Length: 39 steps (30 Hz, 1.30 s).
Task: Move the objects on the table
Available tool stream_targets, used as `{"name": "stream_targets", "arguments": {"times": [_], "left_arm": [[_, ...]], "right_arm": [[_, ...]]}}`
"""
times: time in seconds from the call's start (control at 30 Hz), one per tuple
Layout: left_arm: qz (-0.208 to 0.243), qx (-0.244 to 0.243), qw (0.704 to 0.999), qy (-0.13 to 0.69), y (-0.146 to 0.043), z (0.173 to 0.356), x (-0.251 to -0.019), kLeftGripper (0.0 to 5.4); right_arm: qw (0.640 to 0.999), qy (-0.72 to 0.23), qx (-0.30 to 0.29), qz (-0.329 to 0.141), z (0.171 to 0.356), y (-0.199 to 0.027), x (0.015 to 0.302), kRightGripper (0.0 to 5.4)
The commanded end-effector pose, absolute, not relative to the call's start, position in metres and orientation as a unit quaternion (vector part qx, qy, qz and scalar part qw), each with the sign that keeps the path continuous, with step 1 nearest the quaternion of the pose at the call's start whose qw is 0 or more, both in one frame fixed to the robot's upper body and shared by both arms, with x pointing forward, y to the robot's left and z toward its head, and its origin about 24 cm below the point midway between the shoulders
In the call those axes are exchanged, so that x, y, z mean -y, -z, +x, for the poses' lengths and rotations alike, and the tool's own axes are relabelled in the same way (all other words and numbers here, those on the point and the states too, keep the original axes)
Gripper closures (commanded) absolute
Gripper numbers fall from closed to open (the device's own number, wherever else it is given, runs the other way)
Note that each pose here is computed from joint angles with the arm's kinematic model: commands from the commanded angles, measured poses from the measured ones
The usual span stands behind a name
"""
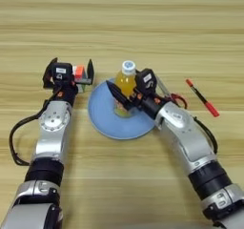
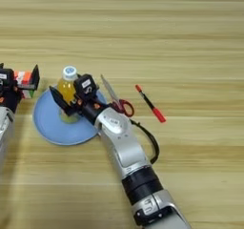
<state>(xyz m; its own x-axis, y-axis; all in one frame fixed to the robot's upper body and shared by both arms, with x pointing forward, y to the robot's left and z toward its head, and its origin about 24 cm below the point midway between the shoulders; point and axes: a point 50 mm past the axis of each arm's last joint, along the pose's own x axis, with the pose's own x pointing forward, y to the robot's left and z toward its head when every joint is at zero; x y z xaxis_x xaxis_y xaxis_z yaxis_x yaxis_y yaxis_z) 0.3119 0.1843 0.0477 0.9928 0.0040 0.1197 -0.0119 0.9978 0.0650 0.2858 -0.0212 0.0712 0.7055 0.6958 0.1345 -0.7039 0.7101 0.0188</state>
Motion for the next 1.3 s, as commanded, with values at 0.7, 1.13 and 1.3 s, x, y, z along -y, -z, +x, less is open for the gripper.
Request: {"name": "stream_targets", "arguments": {"times": [0.7,1.13,1.3], "left_arm": [[0.035,0.068,0.997,-0.003,-0.051,0.311,-0.182,0.0],[0.035,0.067,0.997,-0.003,-0.05,0.312,-0.182,0.0],[0.035,0.068,0.997,-0.003,-0.05,0.312,-0.181,0.0]], "right_arm": [[0.916,-0.383,0.116,0.009,0.284,-0.084,0.016,0.01],[0.913,-0.349,0.207,0.037,0.278,-0.129,0.034,0.01],[0.921,-0.31,0.233,0.04,0.281,-0.145,0.054,0.01]]}}
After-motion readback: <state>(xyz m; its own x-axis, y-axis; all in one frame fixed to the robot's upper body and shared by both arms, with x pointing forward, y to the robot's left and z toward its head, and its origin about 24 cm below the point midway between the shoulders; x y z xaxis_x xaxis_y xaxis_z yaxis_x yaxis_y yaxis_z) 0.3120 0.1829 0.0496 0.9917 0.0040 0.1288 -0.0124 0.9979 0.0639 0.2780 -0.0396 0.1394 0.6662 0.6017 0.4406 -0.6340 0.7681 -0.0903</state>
